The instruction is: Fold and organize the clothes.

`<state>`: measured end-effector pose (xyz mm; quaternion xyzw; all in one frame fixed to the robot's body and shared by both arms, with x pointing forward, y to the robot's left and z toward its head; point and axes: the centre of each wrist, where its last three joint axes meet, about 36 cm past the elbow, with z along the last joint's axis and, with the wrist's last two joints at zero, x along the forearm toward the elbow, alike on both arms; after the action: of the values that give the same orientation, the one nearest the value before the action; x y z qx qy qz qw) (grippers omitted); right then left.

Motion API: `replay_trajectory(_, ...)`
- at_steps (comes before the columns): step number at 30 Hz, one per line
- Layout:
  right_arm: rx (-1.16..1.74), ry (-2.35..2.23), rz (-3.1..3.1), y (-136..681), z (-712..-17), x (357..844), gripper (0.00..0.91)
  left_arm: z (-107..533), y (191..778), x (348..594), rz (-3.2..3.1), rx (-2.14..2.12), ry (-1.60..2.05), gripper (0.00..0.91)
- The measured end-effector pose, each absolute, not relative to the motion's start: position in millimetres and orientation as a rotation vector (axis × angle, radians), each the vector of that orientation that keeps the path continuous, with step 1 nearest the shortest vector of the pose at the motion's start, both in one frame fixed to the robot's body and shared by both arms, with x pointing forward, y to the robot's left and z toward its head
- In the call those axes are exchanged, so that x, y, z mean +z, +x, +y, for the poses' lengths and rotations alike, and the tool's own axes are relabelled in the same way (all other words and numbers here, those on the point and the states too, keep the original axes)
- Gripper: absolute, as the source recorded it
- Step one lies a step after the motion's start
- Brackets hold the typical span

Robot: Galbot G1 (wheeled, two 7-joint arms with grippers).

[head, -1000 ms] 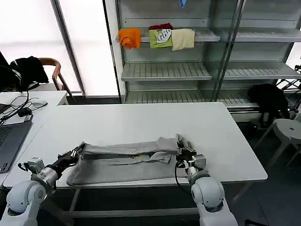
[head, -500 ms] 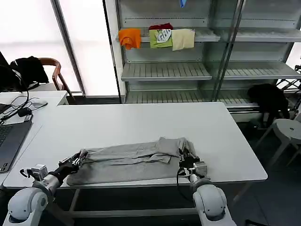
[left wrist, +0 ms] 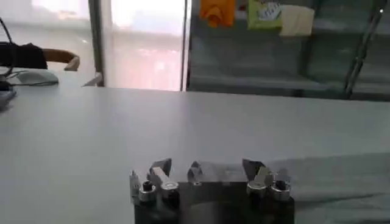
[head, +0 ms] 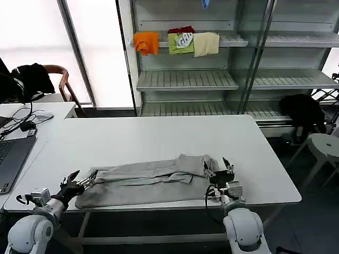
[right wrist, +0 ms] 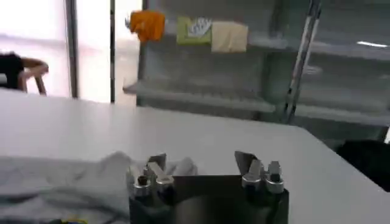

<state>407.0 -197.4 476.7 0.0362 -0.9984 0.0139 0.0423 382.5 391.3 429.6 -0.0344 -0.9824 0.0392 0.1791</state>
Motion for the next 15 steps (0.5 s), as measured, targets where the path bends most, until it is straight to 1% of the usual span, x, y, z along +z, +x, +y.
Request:
replay_trajectory(7,-0.086,0.090,-3.158,413.1,-203.5,504.1,0.907,374.2,374.9,411.0,-2.786,0.137,0.027,0.907)
replay_trajectory(8,-0.099,0.089,-3.165,413.4,-203.9,505.7,0.907,371.8,374.3,409.2,-2.786,0.145,0.038,0.846)
replay_trajectory(9,-0.111,0.087,-3.168,413.7,-204.4,506.4,0.907,369.4,373.6,407.3,-2.786,0.150,0.049,0.756)
replay_trajectory(11,-0.129,0.078,-3.173,414.3,-205.9,507.9,0.907,365.4,371.8,404.3,-2.785,0.153,0.067,0.605)
replay_trajectory(12,-0.137,0.075,-3.176,414.6,-206.4,508.8,0.907,363.7,370.8,402.6,-2.783,0.154,0.071,0.504)
replay_trajectory(13,-0.145,0.073,-3.181,415.1,-206.9,510.0,0.907,362.2,369.8,401.0,-2.780,0.155,0.077,0.443)
replay_trajectory(14,-0.151,0.067,-3.185,415.8,-207.3,511.2,0.907,360.5,368.5,399.4,-2.778,0.156,0.080,0.312)
replay_trajectory(15,-0.156,0.063,-3.188,416.1,-207.3,511.8,0.907,358.9,367.7,398.5,-2.776,0.159,0.082,0.222)
